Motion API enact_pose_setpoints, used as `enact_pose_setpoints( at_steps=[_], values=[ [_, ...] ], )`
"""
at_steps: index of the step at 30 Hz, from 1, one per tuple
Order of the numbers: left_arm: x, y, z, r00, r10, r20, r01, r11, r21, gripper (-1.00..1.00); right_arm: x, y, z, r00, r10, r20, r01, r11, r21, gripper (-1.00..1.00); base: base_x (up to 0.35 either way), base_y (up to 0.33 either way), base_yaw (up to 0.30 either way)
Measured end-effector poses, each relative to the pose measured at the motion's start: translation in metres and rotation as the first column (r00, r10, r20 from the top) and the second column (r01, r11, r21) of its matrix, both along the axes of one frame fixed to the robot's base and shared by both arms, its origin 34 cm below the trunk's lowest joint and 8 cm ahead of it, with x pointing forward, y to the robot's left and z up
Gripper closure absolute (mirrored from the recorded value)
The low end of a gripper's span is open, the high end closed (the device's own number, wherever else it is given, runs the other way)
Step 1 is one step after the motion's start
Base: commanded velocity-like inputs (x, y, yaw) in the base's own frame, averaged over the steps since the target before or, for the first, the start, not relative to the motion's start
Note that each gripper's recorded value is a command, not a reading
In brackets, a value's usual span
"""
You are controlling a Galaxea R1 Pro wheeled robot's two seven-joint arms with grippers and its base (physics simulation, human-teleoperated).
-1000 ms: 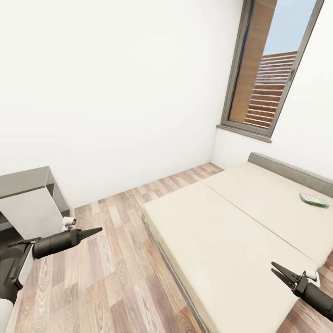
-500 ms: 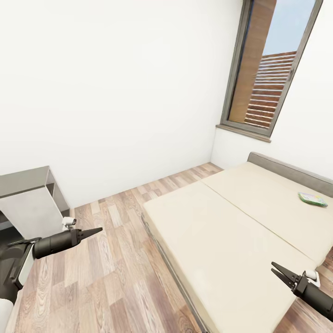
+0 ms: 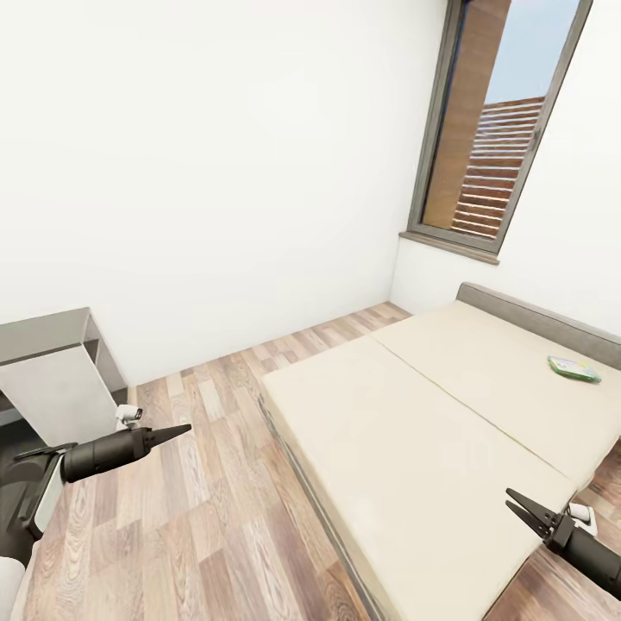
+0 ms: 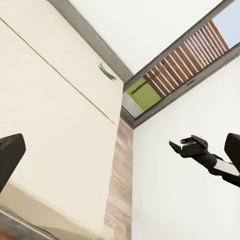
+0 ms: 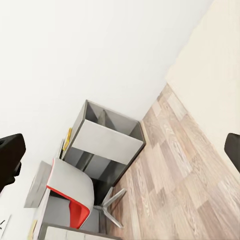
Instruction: Put all the toys in the child's room - the three board games (two on the bed and one on the table), the two jigsaw puzzles on the table, and the tennis ball on the table - inside the toy box on the table in the child's room.
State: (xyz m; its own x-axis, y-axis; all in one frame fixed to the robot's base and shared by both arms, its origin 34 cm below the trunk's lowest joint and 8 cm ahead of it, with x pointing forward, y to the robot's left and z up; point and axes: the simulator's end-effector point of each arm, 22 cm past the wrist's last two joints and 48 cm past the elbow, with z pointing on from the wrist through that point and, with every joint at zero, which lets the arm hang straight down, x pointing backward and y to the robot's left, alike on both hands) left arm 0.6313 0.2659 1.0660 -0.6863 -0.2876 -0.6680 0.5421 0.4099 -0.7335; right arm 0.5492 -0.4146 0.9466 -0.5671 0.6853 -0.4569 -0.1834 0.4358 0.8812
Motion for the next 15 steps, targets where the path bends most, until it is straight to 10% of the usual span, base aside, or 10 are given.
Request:
enact_pose_setpoints(
  at_steps=[15],
  values=[
    [-0.0001,0.0000,-0.0002,1.000,0.000,-0.001,0.000,1.000,0.000,-1.00,-0.0039,0.0044,-0.0064,0.999,0.025,-0.019,-0.026,0.999,-0.021,-1.00,-0.001,-0.001,0.000]
  ],
)
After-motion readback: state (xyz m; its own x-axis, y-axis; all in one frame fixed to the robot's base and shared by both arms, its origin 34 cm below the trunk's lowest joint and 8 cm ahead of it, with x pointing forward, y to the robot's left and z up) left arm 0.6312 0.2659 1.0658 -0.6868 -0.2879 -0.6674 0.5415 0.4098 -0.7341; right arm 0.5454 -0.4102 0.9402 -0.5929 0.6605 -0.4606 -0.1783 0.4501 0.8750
